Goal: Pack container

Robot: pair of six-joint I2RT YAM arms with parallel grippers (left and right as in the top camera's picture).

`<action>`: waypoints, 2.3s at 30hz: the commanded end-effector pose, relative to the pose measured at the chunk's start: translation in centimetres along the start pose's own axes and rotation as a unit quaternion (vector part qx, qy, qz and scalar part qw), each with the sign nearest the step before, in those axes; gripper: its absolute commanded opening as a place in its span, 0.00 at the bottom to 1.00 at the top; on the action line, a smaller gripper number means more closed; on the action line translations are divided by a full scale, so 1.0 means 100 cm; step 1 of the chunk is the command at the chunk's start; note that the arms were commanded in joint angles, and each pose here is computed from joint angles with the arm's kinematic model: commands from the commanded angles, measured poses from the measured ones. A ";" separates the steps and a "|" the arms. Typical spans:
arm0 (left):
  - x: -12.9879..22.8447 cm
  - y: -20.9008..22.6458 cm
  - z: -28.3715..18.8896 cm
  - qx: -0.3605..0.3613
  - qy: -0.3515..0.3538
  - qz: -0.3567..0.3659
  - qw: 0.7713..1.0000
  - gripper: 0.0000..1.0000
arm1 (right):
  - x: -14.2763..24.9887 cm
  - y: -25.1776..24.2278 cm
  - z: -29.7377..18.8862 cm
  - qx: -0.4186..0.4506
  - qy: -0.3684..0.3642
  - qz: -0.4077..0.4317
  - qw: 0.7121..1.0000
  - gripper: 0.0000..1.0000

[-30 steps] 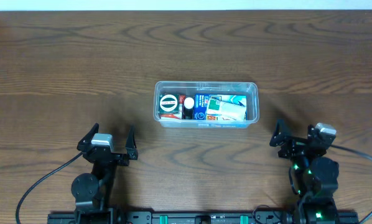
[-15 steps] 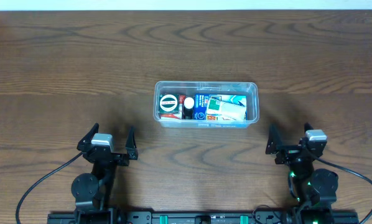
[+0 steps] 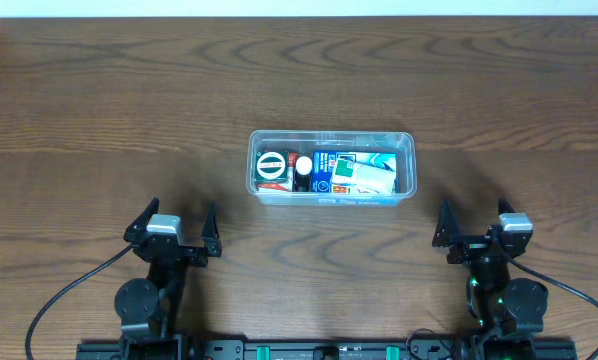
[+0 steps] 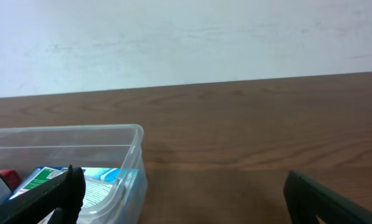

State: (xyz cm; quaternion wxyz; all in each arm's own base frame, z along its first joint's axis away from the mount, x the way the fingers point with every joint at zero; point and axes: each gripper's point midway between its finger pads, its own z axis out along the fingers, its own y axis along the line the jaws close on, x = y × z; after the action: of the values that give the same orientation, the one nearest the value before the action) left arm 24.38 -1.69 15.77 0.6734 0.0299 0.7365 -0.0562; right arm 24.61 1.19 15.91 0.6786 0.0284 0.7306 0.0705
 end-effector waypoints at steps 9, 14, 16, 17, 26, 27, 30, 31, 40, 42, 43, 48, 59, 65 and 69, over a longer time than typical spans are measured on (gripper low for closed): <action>0.016 0.000 0.001 0.003 0.023 -0.009 1.000 0.98 | 0.001 -0.002 0.000 0.004 0.000 -0.115 0.993 0.99; 0.016 0.000 0.001 0.003 0.023 -0.009 1.000 0.98 | 0.001 -0.002 0.000 0.004 0.000 -0.114 0.993 0.99; 0.016 0.000 0.001 0.003 0.023 -0.009 1.000 0.98 | 0.001 -0.002 0.000 0.004 0.000 -0.114 0.993 0.99; 0.016 0.000 0.001 0.003 0.023 -0.009 1.000 0.98 | 0.001 -0.002 0.000 0.004 0.000 -0.114 0.993 0.99; 0.016 0.000 0.001 0.003 0.023 -0.009 1.000 0.98 | 0.001 -0.002 0.000 0.004 -0.001 -0.114 0.993 0.99; 0.016 0.000 0.001 0.003 0.023 -0.009 1.000 0.98 | 0.001 -0.002 0.000 0.004 -0.001 -0.114 0.993 0.99; 0.016 0.000 0.001 0.003 0.023 -0.009 1.000 0.98 | 0.001 -0.002 0.000 0.004 -0.001 -0.114 0.993 0.99; 0.016 0.000 0.001 0.003 0.023 -0.009 1.000 0.98 | 0.001 -0.002 0.000 0.004 -0.001 -0.114 0.993 0.99; 0.016 0.000 0.001 0.003 0.023 -0.009 1.000 0.98 | 0.001 -0.002 0.000 0.004 -0.001 -0.114 0.993 0.99; 0.016 0.000 0.001 0.003 0.023 -0.009 1.000 0.98 | 0.001 -0.002 0.000 0.004 -0.001 -0.114 0.993 0.99; 0.016 0.000 0.001 0.003 0.023 -0.009 1.000 0.98 | 0.001 -0.002 0.000 0.004 -0.001 -0.114 0.993 0.99; 0.016 0.000 0.001 0.003 0.023 -0.009 1.000 0.98 | 0.001 -0.002 0.000 0.004 -0.001 -0.114 0.993 0.99; 0.016 0.000 0.001 0.003 0.023 -0.009 1.000 0.98 | 0.001 -0.002 0.000 0.004 -0.001 -0.114 0.993 0.99; 0.016 0.000 0.001 0.003 0.023 -0.009 1.000 0.98 | 0.001 -0.002 0.000 0.004 -0.001 -0.114 0.993 0.99; 0.016 0.000 0.001 0.003 0.023 -0.009 1.000 0.98 | 0.001 -0.002 0.000 0.004 -0.001 -0.114 0.993 0.99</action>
State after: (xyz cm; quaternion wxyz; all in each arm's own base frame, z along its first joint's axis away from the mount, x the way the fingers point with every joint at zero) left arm 24.38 -1.69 15.77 0.6734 0.0299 0.7365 -0.0562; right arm 24.61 1.19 15.89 0.6820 -0.0506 0.7296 -0.0032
